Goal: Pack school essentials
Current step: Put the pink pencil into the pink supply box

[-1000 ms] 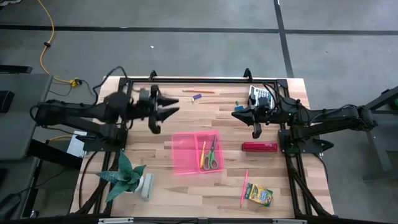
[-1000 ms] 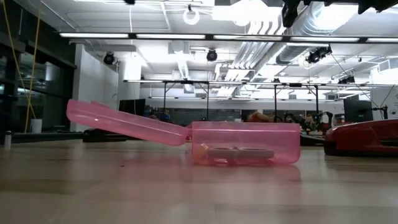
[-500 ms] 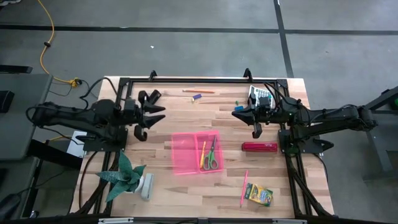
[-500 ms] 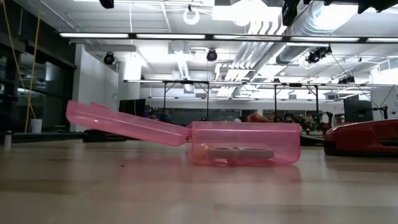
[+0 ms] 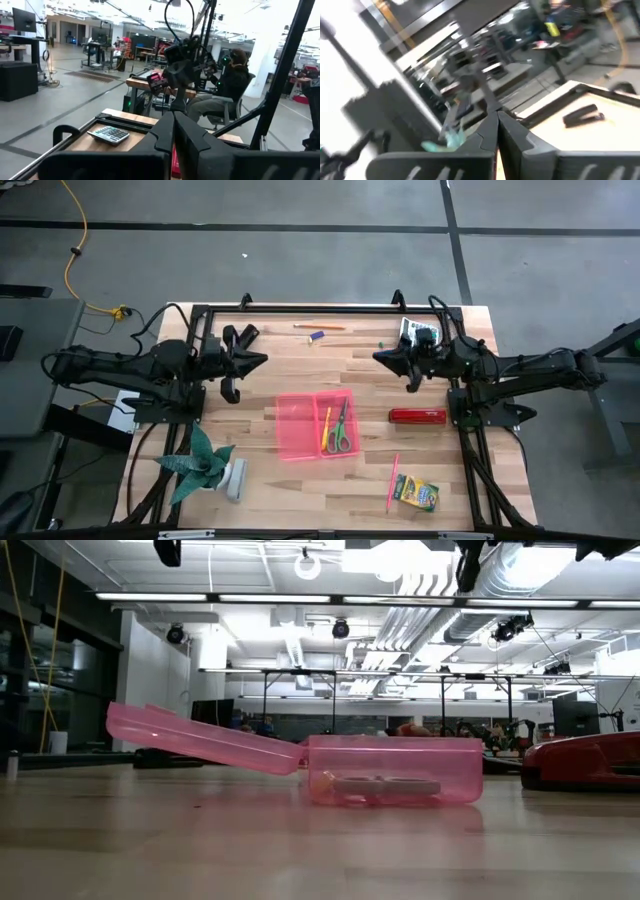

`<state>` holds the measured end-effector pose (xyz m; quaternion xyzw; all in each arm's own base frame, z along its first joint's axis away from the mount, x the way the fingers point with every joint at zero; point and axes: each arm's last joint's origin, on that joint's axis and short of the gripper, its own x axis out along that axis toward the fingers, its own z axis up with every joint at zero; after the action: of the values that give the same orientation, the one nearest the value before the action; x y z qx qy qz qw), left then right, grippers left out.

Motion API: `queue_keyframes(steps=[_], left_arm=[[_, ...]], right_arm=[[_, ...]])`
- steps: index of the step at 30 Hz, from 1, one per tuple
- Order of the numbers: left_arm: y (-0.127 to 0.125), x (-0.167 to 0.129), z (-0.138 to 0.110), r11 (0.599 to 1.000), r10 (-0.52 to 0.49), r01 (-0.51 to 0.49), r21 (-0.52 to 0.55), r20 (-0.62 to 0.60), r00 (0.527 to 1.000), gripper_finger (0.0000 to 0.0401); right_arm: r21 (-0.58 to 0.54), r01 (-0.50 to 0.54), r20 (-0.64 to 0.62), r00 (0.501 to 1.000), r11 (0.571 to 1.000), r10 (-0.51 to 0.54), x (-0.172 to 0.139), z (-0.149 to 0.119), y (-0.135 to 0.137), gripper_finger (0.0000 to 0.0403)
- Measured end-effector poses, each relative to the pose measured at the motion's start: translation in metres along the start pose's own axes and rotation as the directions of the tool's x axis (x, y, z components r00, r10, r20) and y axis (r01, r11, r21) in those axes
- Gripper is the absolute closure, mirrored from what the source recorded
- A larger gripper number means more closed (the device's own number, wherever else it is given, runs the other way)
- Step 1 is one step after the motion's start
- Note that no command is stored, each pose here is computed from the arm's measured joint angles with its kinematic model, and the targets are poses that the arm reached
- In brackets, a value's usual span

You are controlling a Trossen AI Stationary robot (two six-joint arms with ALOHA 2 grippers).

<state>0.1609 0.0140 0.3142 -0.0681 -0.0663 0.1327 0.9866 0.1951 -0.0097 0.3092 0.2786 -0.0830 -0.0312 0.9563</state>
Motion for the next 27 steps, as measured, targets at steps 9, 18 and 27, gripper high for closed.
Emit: queue_keyframes(steps=[9, 18, 27], left_arm=[[0.001, 0.0, 0.0, 1.0, 0.028, -0.028, -0.013, 0.004, 1.0, 0.0401], [0.001, 0.0, 0.0, 0.999, 0.048, -0.048, -0.019, 0.007, 0.999, 0.0401], [0.001, 0.0, 0.0, 0.999, 0.047, -0.047, -0.019, 0.007, 0.999, 0.0401]], right_arm=[[0.263, 0.138, -0.323, 0.945, 0.955, -0.048, 0.007, -0.042, -0.001, 0.0325], [0.165, 0.621, -0.911, 0.393, 0.766, -0.123, -0.005, -0.103, 0.037, 0.0223], [-0.049, 0.952, -0.958, 0.041, 0.302, -0.285, -0.02, -0.171, 0.048, 0.0222]])
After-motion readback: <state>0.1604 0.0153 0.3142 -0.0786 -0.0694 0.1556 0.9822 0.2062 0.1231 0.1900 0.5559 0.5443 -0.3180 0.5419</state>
